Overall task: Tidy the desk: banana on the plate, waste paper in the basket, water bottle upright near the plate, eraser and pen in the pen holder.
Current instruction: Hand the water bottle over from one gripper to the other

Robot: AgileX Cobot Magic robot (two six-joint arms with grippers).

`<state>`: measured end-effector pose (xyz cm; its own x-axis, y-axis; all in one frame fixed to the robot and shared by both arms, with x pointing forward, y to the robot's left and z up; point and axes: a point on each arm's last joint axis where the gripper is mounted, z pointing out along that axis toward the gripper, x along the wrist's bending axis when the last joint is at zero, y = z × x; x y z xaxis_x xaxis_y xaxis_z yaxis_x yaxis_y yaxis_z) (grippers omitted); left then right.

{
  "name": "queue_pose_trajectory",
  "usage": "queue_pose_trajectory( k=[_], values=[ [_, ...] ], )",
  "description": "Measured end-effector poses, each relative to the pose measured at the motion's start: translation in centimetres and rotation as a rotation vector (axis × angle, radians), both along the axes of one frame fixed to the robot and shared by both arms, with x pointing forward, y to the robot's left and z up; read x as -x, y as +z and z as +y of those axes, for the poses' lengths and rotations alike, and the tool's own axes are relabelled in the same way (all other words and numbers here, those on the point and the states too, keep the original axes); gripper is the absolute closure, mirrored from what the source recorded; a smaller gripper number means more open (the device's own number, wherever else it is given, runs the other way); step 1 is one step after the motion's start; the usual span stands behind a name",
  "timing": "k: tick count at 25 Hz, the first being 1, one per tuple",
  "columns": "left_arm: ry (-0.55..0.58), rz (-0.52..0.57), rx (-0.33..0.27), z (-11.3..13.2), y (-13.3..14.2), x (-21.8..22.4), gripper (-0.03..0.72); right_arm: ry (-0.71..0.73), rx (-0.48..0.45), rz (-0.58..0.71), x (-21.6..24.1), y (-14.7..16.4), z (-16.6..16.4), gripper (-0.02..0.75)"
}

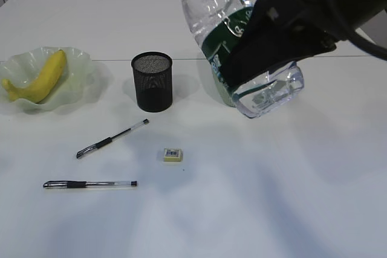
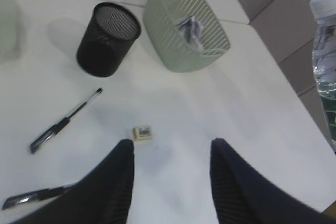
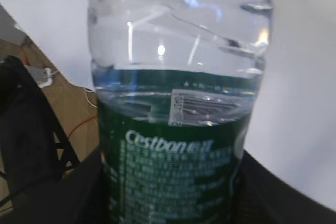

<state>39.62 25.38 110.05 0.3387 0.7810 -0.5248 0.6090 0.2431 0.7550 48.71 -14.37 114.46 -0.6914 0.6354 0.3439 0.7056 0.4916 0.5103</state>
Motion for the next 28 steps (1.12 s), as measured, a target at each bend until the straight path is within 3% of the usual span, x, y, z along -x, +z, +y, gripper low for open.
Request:
queue_pose_trajectory(
  k=[3,12,19,28],
  values=[
    [-0.046,-0.053,0.034,-0.4,0.5,0.1,0.35,0.033,-0.061,-0.019,0.9,1.0,0.2,0.343],
    [-0.19,-0.202,0.116,-1.5,2.0,0.6,0.35,0.21,-0.086,-0.054,3.4,1.3,3.6,0.343],
    [-0.349,-0.344,0.146,-2.4,3.0,1.6,0.349,0.285,-0.222,-0.098,3.8,2.2,4.5,0.343],
    [-0.365,-0.471,0.265,-2.6,4.5,1.8,0.173,0.325,-0.368,-0.142,3.9,3.4,5.3,0.343]
  ],
)
